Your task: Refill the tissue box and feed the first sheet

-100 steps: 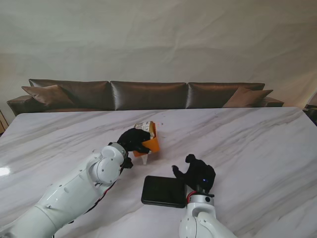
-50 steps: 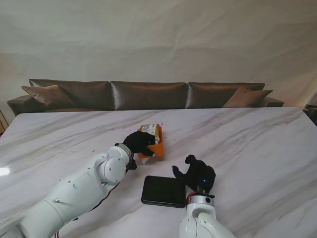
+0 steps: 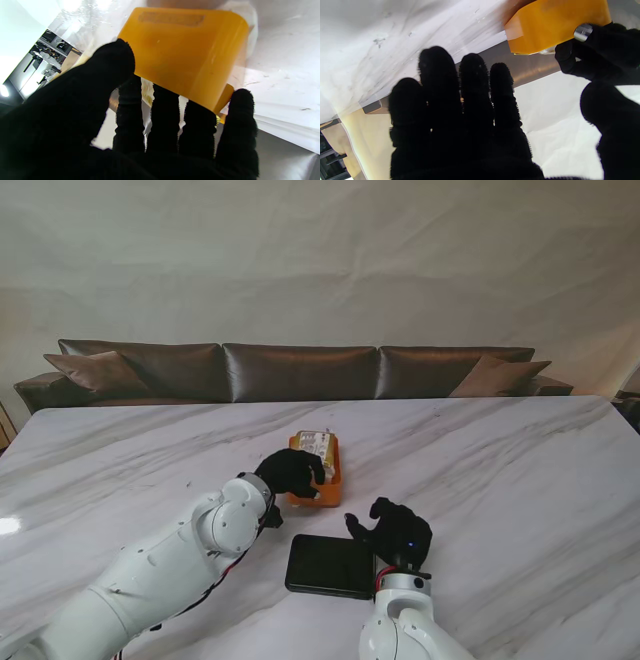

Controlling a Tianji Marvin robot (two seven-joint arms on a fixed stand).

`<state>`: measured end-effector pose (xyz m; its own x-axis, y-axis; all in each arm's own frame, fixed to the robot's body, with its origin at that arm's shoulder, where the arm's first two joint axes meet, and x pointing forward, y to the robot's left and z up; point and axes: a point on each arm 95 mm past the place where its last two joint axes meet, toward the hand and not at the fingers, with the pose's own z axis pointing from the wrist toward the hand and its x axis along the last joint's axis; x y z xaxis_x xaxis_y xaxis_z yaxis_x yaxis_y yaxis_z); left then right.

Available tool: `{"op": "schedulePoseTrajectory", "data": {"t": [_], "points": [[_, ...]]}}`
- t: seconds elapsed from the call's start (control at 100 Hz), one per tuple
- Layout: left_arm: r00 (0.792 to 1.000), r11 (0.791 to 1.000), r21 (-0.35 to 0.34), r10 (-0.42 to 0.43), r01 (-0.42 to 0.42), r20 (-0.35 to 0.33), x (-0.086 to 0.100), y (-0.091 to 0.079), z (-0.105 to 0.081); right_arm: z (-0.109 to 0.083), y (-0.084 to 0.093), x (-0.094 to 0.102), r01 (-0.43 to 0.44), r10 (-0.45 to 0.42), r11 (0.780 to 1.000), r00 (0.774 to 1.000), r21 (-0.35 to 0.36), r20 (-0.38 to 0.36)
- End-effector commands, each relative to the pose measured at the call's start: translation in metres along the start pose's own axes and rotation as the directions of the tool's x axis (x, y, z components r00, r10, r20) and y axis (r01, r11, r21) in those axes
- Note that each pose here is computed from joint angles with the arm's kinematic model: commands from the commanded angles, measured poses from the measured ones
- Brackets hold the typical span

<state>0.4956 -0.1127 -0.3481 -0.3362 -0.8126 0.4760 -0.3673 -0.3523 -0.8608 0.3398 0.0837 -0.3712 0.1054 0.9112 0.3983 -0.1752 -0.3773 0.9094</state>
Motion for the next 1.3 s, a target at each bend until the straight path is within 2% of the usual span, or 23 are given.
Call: {"op": "schedulePoseTrajectory", "data": {"t": [0.0,0.22,0.37,0.46,0.58,0.68,0.79,0.96,1.29], "points": [[1.000,1.000,0.002,-0.002,0.002,-0.018,0.008,-0.004,-0.003,-0.003,-0.002,0.005,-0.020,0.020,0.999,1.000,0.031,-0.008],[0.997,0.997,0.030,-0.067,0.068,-0.024,0.013,-0.014,-0.014,-0.001,-0.005,0.011,-0.042,0.043,0.998,0.999,0.052,-0.007],[0.999,0.998,0.029,-0.051,0.051,-0.019,0.009,-0.016,-0.018,-0.002,-0.005,0.015,-0.061,0.062,0.996,0.998,0.064,-0.012],[0.998,0.994,0.100,-0.051,0.054,-0.029,0.008,-0.022,-0.017,-0.004,-0.006,0.020,-0.085,0.087,0.993,0.996,0.083,-0.018],[0.999,0.976,0.214,-0.047,0.052,-0.027,0.005,-0.032,-0.009,-0.007,-0.008,0.029,-0.115,0.120,0.985,0.992,0.126,-0.027],[0.998,0.961,0.269,-0.055,0.057,-0.015,0.001,-0.039,0.000,-0.007,-0.010,0.035,-0.128,0.133,0.982,0.991,0.140,-0.033],[0.999,0.953,0.300,-0.051,0.046,0.008,-0.005,-0.042,0.010,-0.005,-0.012,0.041,-0.139,0.145,0.978,0.989,0.153,-0.032],[0.998,0.958,0.284,-0.042,0.026,0.050,-0.018,-0.041,0.027,-0.002,-0.017,0.049,-0.157,0.168,0.969,0.985,0.189,-0.042],[0.989,0.982,0.159,-0.121,0.106,0.088,-0.037,-0.031,0.049,0.005,-0.025,0.054,-0.175,0.189,0.958,0.981,0.228,-0.040]]}}
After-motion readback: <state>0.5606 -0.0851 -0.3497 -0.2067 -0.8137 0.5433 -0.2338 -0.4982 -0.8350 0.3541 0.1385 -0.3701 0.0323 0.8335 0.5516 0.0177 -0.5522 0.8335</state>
